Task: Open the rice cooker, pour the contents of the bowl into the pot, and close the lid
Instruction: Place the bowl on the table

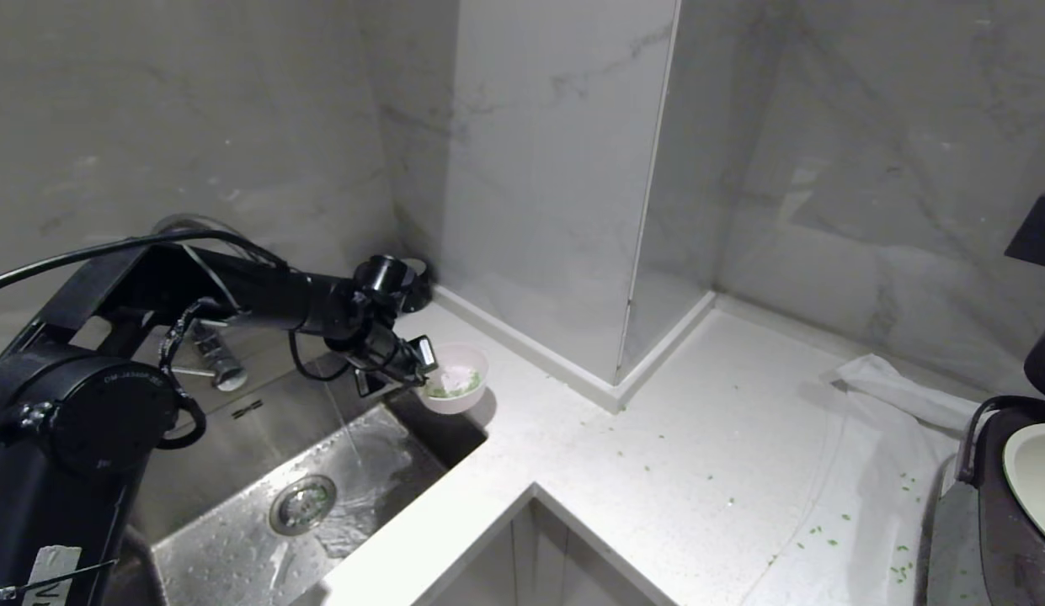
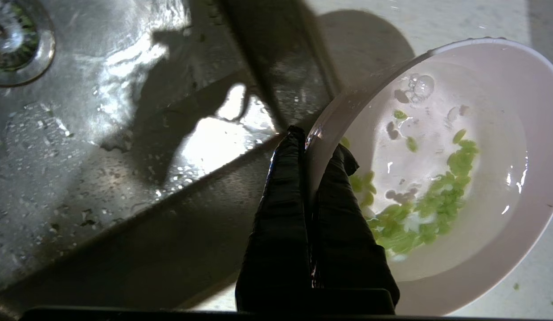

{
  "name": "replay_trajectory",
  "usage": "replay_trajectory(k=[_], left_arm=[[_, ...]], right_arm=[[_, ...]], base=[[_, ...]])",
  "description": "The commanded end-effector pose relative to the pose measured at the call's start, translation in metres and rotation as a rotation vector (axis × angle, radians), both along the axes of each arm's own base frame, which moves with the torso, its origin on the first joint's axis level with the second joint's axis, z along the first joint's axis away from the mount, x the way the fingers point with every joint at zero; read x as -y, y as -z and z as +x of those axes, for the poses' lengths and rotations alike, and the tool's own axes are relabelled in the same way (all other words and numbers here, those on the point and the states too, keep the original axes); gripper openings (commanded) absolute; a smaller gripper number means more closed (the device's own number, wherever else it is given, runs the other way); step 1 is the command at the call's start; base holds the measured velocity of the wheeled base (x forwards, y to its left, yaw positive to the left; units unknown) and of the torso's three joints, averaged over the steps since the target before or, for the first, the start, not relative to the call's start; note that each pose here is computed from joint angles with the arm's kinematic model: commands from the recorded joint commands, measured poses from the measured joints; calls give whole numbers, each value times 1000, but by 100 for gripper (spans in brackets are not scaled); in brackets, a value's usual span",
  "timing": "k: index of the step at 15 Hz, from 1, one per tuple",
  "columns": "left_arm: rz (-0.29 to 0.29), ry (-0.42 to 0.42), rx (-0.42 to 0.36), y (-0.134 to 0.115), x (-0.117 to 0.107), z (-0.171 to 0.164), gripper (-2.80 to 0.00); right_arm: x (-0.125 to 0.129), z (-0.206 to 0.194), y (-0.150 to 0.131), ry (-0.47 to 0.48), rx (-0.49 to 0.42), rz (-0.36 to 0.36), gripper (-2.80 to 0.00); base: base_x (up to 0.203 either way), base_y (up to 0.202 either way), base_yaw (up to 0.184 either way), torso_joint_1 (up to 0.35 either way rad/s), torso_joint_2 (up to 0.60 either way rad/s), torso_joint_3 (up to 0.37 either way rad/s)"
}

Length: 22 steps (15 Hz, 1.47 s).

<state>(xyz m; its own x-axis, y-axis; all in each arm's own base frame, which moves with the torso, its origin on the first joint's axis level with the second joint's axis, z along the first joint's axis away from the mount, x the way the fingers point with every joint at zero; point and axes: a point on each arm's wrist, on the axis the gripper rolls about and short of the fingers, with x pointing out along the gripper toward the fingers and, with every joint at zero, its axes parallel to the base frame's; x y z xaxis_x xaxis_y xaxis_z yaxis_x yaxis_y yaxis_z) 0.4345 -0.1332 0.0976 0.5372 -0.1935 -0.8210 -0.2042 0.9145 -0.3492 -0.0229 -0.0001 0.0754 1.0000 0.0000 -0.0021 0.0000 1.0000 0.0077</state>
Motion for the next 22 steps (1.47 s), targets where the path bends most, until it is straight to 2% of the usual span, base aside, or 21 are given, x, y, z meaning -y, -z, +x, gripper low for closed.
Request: replay_trajectory(k=[1, 4, 6, 15, 22], left_arm=[[-4, 41, 18, -1, 24, 7, -280], [20, 135, -12, 4, 60, 0, -280], [31, 179, -26, 12, 77, -6, -280], [54, 269, -81, 41, 120, -24, -280], [57, 301, -102, 51, 140, -37, -280]], right_arm=[[0, 0, 0, 0, 1, 0, -280], [0, 0, 0, 0, 1, 0, -280], [0, 0, 0, 0, 1, 0, -280], [0, 0, 0, -2, 1, 0, -280], [0, 0, 0, -1, 1, 0, -280]], base=[[0, 0, 0, 0, 0, 0], [0, 0, 0, 0, 0, 0], [0, 0, 0, 0, 0, 0], [0, 0, 0, 0, 0, 0], [0, 0, 0, 0, 0, 0]])
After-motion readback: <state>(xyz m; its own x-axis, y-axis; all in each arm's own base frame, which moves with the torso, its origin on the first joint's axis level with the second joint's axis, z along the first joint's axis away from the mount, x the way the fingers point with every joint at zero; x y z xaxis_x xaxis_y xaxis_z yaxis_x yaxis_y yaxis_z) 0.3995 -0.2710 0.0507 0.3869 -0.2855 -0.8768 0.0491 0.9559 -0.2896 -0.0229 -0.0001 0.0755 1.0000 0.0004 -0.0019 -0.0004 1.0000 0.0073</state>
